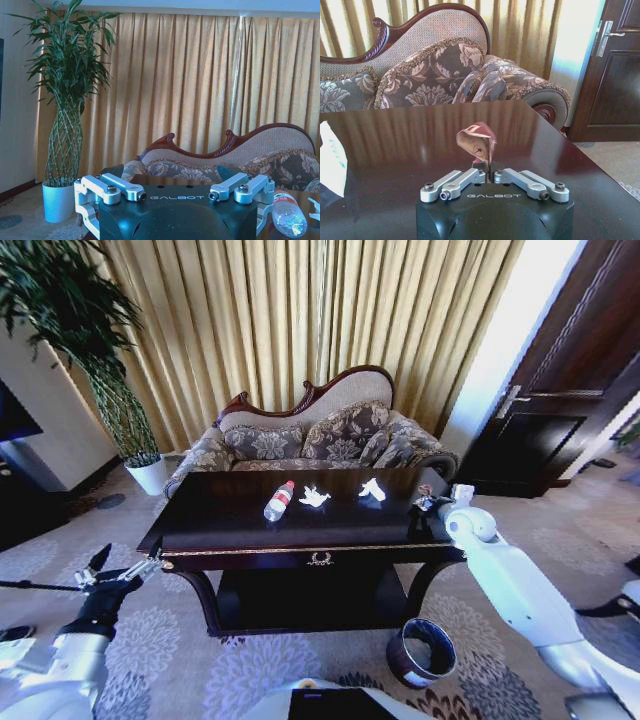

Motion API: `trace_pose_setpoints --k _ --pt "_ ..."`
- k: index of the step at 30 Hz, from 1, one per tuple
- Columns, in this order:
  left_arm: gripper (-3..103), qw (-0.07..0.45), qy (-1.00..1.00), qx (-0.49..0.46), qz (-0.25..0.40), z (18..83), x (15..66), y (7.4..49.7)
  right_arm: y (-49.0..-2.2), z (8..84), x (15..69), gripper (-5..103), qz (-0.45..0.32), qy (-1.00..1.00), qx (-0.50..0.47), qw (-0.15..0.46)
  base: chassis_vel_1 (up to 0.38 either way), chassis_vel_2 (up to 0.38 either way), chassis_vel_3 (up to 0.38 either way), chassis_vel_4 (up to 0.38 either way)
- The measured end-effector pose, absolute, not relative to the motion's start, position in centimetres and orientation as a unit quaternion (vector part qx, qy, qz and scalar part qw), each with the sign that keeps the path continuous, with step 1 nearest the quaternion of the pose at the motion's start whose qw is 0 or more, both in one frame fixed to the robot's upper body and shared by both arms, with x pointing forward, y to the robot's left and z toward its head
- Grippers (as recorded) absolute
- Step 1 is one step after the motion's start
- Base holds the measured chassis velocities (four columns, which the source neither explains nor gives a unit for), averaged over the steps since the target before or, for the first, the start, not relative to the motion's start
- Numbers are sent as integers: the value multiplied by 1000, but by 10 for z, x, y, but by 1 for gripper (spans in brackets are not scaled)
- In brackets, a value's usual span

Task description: Move to the front of the table and place the trash on the table into the trash bin.

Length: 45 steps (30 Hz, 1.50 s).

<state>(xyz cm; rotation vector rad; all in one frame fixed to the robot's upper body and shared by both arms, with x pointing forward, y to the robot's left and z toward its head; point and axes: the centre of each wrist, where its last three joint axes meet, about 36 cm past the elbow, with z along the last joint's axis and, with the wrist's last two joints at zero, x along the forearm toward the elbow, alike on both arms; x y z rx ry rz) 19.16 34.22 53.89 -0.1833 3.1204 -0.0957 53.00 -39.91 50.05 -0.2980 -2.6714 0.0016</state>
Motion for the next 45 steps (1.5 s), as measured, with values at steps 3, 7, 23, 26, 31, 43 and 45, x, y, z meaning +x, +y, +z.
trace_pose_setpoints --k 3,7,23,26,31,43,45 --pt "100 8 998 -59 -30 539 191 343 -399 501 529 2 0 -969 -108 224 0 0 0 0" --pt "100 10 998 -60 -29 539 191 343 -400 503 525 0 -6 -971 -105 213 0 0 0 0" --pt "100 14 997 -62 -34 542 193 345 -381 556 438 0 -41 -996 5 73 0 0 0 0" --pt "100 14 997 -63 -34 544 195 346 -365 557 403 0 -39 -997 29 54 0 0 0 0" --pt "100 14 997 -61 -33 549 198 350 -350 547 376 0 -23 -999 32 28 0 0 0 0" --pt "100 18 998 -58 -34 559 204 356 -328 537 295 0 -13 -998 38 38 0 0 0 0" --pt "100 18 998 -58 -34 560 204 356 -322 537 286 0 -16 -998 38 39 0 0 0 0"
